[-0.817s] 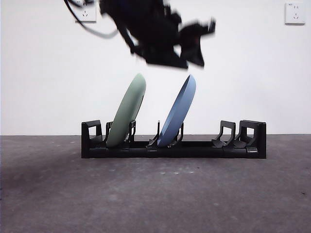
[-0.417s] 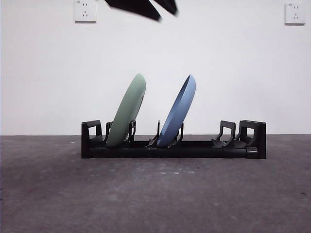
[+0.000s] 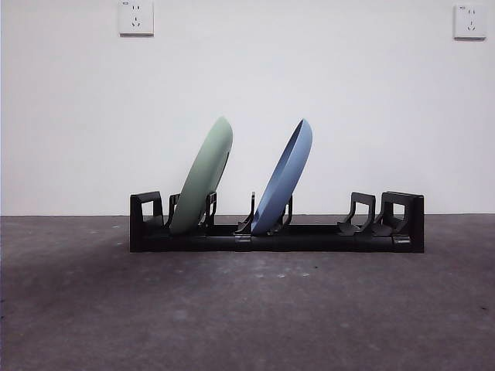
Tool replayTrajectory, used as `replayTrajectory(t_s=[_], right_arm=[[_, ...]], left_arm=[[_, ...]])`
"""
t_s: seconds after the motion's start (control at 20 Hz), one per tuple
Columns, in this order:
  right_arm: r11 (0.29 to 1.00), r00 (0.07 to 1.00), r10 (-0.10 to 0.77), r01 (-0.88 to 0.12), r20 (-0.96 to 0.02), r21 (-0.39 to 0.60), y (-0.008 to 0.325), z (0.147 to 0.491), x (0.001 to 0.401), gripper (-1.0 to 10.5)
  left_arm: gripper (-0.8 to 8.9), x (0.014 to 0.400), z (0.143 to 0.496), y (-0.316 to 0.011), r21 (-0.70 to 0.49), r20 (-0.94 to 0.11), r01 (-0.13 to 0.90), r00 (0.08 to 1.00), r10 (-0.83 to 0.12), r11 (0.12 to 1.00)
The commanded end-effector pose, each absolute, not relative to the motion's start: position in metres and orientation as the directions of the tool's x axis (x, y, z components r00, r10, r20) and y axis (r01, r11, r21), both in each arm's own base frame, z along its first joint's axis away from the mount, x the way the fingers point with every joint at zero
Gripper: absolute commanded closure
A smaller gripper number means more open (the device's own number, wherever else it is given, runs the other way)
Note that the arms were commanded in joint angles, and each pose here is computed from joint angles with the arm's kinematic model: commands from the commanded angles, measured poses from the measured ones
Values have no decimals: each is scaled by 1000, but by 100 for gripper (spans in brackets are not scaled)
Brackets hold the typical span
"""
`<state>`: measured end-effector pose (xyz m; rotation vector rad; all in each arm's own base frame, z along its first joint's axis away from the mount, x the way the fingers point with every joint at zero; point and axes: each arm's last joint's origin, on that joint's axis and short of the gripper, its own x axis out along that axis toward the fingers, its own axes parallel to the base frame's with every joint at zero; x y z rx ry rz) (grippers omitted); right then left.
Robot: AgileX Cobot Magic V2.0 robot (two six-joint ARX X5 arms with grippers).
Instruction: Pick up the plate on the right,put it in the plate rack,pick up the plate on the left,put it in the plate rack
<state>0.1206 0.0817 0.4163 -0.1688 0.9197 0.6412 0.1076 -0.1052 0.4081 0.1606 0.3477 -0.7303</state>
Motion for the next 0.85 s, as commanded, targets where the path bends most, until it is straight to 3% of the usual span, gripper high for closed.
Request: replayTrajectory(t_s=[0.05, 0.15, 0.45, 0.6, 0.85], right_arm=[[795, 413, 435, -593, -800, 126, 83, 408, 122, 927], [786, 407, 449, -603, -796, 135, 85, 406, 124, 951], [771, 393, 467, -620, -792, 147, 85, 405, 124, 959], [806, 392, 466, -558, -793, 197, 85, 405, 124, 945], [832, 429, 417, -535, -801, 147, 84, 405, 125, 945]], left_arm=[[650, 102, 406, -100, 24, -384, 680, 683, -622, 732], [835, 100, 404, -98, 25, -397, 681, 679, -618, 732], [821, 100, 403, -99, 10, -412, 706, 649, -640, 709], [817, 100, 403, -99, 11, -413, 705, 649, -639, 709], [817, 100, 402, -100, 10, -416, 706, 647, -639, 708]])
